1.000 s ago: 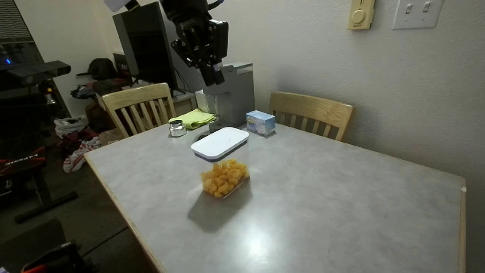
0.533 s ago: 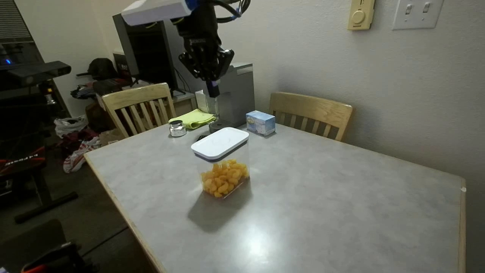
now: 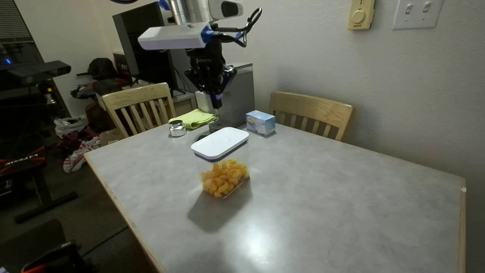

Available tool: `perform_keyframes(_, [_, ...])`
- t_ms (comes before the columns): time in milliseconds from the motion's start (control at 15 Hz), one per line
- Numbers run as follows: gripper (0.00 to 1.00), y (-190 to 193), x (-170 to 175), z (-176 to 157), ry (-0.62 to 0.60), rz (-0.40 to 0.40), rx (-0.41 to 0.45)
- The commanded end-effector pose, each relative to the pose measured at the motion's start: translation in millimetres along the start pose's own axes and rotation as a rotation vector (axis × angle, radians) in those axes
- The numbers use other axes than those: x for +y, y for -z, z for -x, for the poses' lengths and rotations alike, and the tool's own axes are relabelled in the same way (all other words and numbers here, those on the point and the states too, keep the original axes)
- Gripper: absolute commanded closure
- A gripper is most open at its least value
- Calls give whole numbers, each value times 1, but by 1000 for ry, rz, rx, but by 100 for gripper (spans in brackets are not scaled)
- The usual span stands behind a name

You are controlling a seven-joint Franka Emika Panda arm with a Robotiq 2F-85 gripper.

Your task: Pick up the white lid and put it on the table. Pick up the white lid and put it back on the container.

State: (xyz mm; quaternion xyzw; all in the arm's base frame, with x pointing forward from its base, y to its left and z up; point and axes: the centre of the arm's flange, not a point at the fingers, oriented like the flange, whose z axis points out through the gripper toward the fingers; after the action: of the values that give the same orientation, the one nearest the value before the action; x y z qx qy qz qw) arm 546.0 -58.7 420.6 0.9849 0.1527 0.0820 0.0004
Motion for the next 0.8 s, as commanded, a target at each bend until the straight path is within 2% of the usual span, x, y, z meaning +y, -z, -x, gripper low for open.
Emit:
perform_keyframes(0, [100,-10,-6,-9,42,86,83])
perform_keyframes(200, [100,-25,-10,-11,59,122,100])
perform_keyframes(400, [100,-45,-11,-11,41,118,68])
perform_keyframes(733, [100,-72,-15,-10,-26,28,-15])
